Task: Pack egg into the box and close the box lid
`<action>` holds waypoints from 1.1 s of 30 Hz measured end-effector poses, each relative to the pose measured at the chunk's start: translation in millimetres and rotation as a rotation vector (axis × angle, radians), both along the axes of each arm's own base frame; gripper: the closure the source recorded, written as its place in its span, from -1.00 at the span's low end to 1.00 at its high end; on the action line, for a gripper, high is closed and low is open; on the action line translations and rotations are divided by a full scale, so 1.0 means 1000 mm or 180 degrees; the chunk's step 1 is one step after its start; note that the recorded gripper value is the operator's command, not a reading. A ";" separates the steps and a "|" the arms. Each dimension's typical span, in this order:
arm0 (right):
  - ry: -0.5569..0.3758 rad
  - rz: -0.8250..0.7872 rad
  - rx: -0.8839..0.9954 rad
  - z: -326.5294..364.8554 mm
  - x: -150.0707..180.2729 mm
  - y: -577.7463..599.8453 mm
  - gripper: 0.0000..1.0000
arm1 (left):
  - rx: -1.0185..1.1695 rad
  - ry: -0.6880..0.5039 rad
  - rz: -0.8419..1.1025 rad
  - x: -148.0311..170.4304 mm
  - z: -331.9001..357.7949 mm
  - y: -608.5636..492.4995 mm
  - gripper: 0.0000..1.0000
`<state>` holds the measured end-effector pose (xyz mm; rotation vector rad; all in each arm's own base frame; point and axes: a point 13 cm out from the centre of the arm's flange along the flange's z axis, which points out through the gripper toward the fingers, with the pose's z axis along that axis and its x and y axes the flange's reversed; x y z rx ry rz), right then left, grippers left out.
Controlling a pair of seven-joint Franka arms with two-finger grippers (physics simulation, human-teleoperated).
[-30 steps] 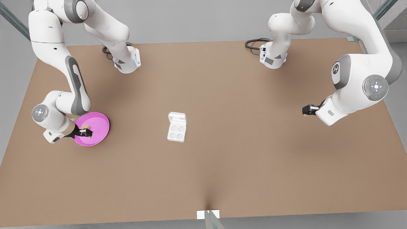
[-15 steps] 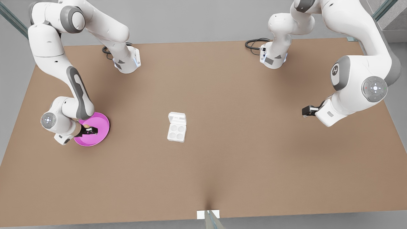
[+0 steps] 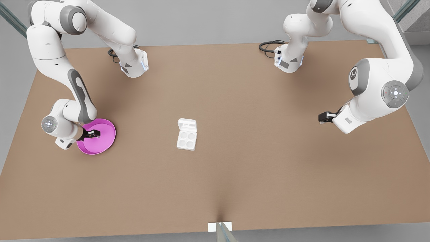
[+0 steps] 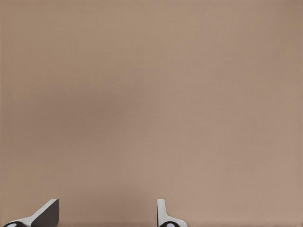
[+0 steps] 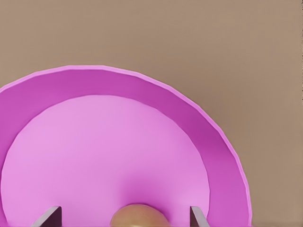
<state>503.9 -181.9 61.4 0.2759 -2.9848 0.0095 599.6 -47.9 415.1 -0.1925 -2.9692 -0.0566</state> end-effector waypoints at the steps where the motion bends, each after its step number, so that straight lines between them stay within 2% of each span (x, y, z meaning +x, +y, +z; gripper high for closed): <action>1: 0.0000 0.0010 -0.0002 0.000 0.000 -0.001 -1.00 | 0.0000 -0.0001 0.0000 0.000 0.000 0.000 -1.00; 10: 0.0053 0.0062 0.0031 -0.013 -0.019 0.000 -1.00 | 0.0000 -0.0003 -0.0005 0.000 0.000 -0.001 -1.00; 33: 0.0034 0.0126 0.0075 -0.033 -0.017 0.004 -1.00 | 0.0001 -0.0004 -0.0014 0.000 0.000 -0.003 -1.00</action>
